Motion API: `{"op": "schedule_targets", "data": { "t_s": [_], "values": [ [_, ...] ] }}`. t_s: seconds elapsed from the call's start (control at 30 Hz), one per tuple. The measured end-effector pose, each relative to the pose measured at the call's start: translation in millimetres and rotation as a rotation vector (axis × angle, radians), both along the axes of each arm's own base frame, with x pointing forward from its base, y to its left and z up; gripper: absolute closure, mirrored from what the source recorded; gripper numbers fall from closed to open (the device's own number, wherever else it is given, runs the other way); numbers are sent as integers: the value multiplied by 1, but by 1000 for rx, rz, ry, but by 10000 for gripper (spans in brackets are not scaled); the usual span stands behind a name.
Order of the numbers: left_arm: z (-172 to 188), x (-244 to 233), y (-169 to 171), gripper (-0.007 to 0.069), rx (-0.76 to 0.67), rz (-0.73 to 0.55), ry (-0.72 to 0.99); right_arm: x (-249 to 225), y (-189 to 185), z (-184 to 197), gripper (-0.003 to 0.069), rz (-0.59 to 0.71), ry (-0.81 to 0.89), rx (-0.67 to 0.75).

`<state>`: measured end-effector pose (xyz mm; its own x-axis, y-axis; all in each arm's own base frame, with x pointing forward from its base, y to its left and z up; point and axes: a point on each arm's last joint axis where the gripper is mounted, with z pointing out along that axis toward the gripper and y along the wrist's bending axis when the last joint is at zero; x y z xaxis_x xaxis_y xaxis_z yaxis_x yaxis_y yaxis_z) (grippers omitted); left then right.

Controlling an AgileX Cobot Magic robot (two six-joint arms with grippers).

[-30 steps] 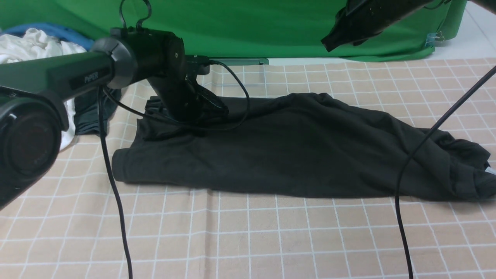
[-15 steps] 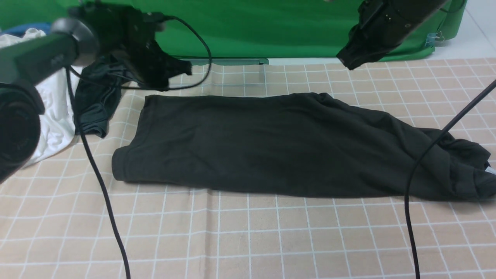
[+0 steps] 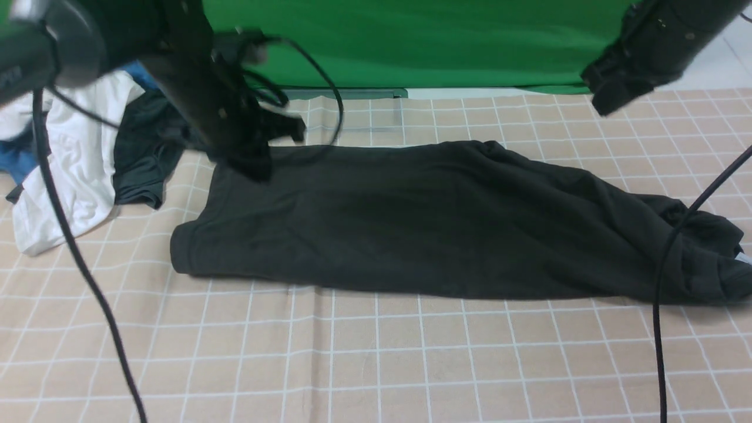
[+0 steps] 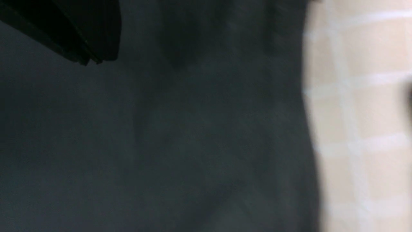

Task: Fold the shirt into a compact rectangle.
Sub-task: 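Pull the folded dark garment lengthwise by its ends to straighten it flat on the table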

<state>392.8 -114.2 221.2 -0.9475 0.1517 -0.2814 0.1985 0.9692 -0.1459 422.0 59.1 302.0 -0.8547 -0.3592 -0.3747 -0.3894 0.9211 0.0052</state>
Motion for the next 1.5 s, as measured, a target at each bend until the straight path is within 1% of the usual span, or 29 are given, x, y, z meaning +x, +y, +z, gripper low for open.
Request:
{"op": "schedule_targets", "data": {
  "t_s": [0.1, 0.13, 0.2, 0.33, 0.53, 0.63, 0.7, 0.77, 0.8, 0.83, 0.9, 1.2, 1.4, 1.47, 1.5],
  "values": [
    [-25, -14, -6, 606, -9, 1, 33, 6, -6, -24, 368, -24, 80, -8],
    [-39, -20, -5, 606, -5, 6, 50, 7, -6, -34, 361, -34, 111, -9],
    [-54, -26, -2, 606, 1, 36, 61, 9, -7, -55, 353, -43, 173, -18],
    [-64, -27, 6, 606, 2, 80, 55, 14, -6, -83, 350, -61, 234, -23],
    [-65, -27, 8, 606, 8, 85, 46, 28, -7, -109, 349, -113, 198, -28],
    [-65, -27, 8, 606, 11, 84, 46, 35, -8, -112, 361, -126, 148, -34],
    [-65, -27, 8, 606, 11, 85, 46, 37, -8, -112, 393, -126, 121, -37],
    [-65, -27, 8, 606, 10, 86, 46, 40, -9, -112, 467, -118, 89, -49],
    [-65, -27, 8, 606, 11, 86, 45, 41, -10, -111, 533, -107, 75, -62],
    [-65, -27, 8, 606, 11, 86, 45, 42, -11, -111, 577, -103, 64, -74],
    [-65, -27, 8, 606, 11, 86, 45, 43, -13, -111, 608, -97, 51, -94],
    [-65, -27, 8, 606, 12, 86, 45, 46, -14, -106, 610, -73, 25, -113],
    [-65, -27, 8, 606, 12, 85, 47, 48, -22, -105, 608, -68, 11, -120],
    [-65, -27, 8, 606, 11, 88, 47, 50, -25, -104, 587, -72, -18, -120],
    [-65, -27, 8, 606, 11, 88, 47, 53, -27, -103, 559, -69, -47, -139]
  ]
}}
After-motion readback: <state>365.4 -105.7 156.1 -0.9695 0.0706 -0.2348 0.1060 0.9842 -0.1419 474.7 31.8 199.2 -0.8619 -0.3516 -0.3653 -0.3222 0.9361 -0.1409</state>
